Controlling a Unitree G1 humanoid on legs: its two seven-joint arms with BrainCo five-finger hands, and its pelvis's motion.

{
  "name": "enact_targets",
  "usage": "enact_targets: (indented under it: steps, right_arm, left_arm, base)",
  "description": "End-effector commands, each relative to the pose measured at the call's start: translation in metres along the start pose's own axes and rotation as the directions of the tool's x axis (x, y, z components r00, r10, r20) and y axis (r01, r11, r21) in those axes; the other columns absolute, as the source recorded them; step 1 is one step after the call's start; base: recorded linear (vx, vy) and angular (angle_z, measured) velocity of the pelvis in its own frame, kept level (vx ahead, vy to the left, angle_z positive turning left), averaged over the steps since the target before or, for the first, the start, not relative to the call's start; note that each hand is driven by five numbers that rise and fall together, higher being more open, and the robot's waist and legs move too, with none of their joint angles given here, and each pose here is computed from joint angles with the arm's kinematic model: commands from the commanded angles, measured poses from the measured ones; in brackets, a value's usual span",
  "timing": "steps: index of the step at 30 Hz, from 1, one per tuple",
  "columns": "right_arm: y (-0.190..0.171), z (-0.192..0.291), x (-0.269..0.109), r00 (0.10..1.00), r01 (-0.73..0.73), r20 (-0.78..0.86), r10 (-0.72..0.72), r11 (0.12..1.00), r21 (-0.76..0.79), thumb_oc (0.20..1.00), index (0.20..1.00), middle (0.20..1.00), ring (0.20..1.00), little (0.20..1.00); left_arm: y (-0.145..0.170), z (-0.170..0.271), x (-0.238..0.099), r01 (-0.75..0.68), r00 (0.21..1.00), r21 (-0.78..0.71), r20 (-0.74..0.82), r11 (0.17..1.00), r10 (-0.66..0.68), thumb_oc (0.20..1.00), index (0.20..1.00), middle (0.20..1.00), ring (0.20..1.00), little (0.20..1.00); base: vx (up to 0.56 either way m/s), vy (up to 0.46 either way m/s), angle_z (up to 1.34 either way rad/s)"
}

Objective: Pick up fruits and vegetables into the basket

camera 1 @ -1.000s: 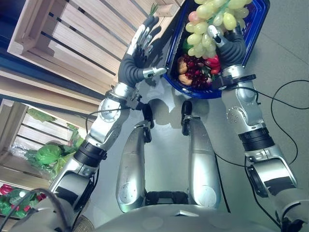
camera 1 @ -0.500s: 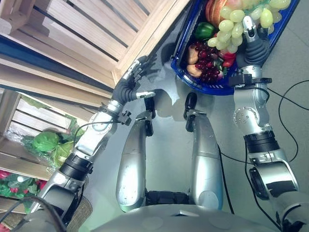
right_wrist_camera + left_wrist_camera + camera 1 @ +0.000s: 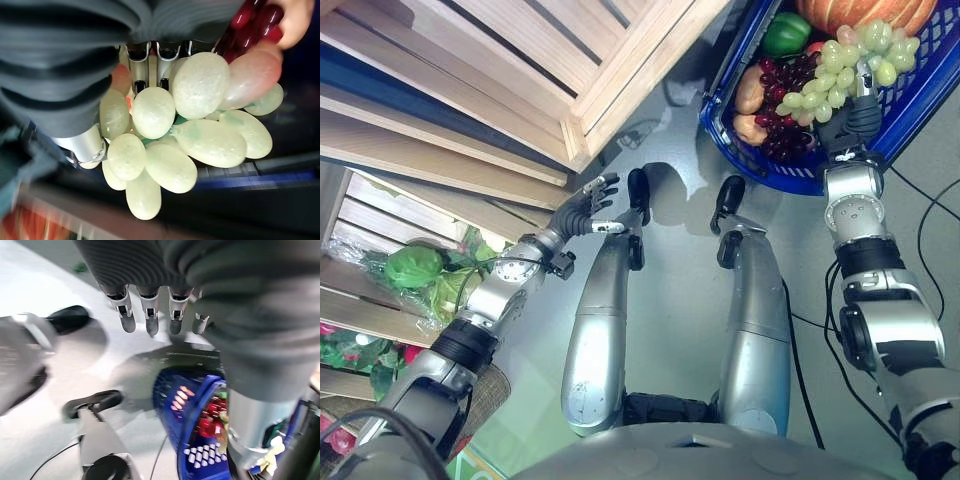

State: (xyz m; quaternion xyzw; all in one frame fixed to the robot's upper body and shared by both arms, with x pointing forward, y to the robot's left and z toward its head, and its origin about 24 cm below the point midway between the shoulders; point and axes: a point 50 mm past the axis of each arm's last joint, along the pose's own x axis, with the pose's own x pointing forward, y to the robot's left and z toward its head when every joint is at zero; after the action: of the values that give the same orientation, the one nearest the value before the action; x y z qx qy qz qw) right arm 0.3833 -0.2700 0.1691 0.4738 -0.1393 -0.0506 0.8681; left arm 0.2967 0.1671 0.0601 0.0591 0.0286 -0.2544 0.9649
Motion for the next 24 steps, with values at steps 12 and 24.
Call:
enact_targets:
  steps: [12,24]
  right_arm:
    - [-0.046,0.052,-0.009,0.979,0.159,0.11,-0.169,0.983,0.096,1.0,1.0,1.0,1.0,1.0]
    - [-0.13,-0.048,-0.094,0.938,0.186,-0.207,-0.279,0.907,-0.378,1.0,1.0,1.0,1.0,1.0]
  left_arm:
    - [-0.08,-0.061,-0.013,0.202,0.976,-0.25,-0.027,0.947,-0.215,1.0,1.0,1.0,1.0,1.0]
    - [-0.086,-0.091,-0.037,0.106,0.984,-0.243,-0.115,0.964,-0.137,1.0,1.0,1.0,1.0,1.0]
  base:
    - [-0.01,0.024,0.02]
    - [-0.02,0.129,-0.03]
